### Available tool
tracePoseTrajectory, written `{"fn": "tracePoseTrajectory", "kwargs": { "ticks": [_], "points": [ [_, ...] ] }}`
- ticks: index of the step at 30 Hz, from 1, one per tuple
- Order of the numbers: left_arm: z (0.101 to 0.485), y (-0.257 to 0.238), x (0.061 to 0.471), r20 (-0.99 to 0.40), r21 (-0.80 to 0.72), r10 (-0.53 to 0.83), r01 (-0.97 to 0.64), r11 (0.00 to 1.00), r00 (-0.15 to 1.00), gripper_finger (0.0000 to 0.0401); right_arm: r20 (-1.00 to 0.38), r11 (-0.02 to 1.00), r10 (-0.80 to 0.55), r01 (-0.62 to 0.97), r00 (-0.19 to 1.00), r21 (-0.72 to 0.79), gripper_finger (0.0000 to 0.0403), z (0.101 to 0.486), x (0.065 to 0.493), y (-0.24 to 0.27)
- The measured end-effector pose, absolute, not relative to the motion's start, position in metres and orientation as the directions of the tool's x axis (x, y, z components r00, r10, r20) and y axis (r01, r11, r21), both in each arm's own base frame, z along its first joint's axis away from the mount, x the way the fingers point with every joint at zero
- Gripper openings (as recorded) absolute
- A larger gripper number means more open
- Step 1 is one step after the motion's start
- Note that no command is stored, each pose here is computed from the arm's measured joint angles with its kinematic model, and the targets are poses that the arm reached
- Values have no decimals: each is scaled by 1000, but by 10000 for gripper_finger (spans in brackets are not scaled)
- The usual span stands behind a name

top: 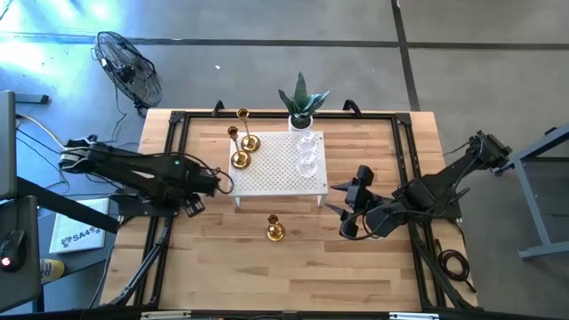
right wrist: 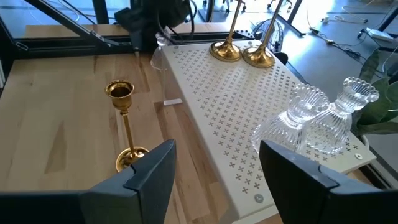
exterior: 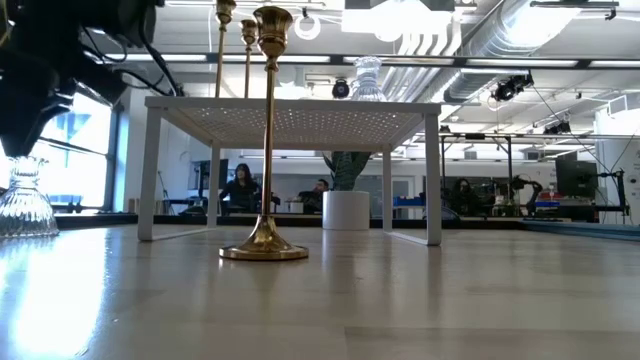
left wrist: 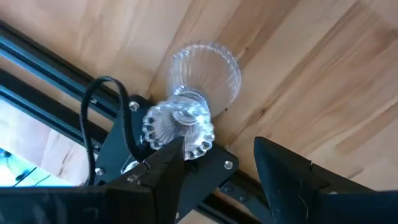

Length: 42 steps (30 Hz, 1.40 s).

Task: Pick & Place candle stick holders
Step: Put the transparent candle holder on the shelf aligned with the other transparent candle holders

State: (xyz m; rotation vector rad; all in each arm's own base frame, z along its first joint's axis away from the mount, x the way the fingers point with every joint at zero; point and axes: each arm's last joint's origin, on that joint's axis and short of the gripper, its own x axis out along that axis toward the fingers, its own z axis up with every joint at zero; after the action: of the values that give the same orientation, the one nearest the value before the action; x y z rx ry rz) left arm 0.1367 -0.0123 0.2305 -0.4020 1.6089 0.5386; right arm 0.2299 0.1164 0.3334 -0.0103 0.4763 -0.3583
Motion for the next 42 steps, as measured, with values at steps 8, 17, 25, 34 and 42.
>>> {"fn": "tracePoseTrajectory", "kwargs": {
  "ticks": [8, 17, 25, 34, 42],
  "points": [
    [223, -13, 144, -984, 140, 59, -534, 834, -166, 186, -448, 938, -339, 334, 828, -92, 224, 333, 230, 116],
    [223, -13, 145, -984, 149, 71, -544, 826, -163, 186, -461, 947, -313, 312, 830, -80, 225, 333, 230, 117],
    [216, -15, 155, -999, 35, 10, -520, 853, -51, 186, -462, 947, -312, 311, 830, -80, 224, 333, 230, 117],
    [207, -14, 149, -996, 64, 23, -515, 855, -85, 183, -462, 947, -312, 311, 830, -80, 224, 333, 230, 117],
    [207, -13, 149, -994, 104, 68, -525, 845, -87, 56, -462, 947, -312, 311, 830, -80, 224, 333, 230, 117]
  ]
}}
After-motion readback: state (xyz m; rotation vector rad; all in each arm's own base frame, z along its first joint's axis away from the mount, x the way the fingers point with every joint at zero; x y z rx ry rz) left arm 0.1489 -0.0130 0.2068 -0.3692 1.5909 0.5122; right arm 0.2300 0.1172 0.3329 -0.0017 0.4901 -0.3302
